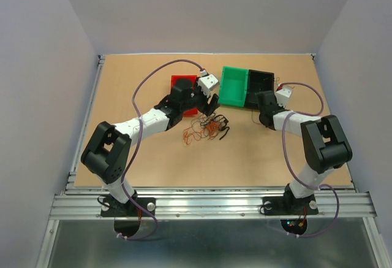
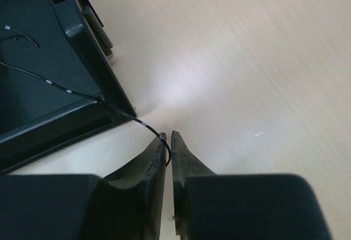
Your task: Untangle the cables
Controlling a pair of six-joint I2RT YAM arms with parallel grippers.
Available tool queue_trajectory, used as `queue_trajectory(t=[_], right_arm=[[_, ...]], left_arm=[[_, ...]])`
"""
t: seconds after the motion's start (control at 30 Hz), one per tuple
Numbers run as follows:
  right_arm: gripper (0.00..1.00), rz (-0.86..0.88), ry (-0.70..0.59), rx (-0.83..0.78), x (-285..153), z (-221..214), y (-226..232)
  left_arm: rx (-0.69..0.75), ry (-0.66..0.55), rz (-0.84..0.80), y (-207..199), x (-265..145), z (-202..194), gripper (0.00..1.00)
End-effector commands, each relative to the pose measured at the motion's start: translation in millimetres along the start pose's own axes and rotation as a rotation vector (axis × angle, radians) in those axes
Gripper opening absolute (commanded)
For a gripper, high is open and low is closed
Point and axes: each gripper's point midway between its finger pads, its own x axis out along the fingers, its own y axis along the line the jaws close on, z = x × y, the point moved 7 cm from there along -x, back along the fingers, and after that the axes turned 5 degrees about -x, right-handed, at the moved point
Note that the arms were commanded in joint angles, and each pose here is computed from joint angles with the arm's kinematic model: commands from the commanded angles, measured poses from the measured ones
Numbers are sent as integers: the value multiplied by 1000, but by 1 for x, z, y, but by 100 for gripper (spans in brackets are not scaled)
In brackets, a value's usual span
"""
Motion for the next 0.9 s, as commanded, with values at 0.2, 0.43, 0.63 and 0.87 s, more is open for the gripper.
queue_trajectory(t=[0.2,0.43,0.63,0.87], right_arm=[[1,-6,-128,59,-19,49,-4],[1,-3,-205,51,-43,86,3],[1,23,-245,41,-51,121,20],[1,49,-287,40,-64,145,35]], left_arm=[[37,-71,2,-1,-6,24,75],[41,-70,8,0,-5,23,75],[40,-67,5,-1,-5,22,75],[43,-69,-1,-1,-4,23,75]])
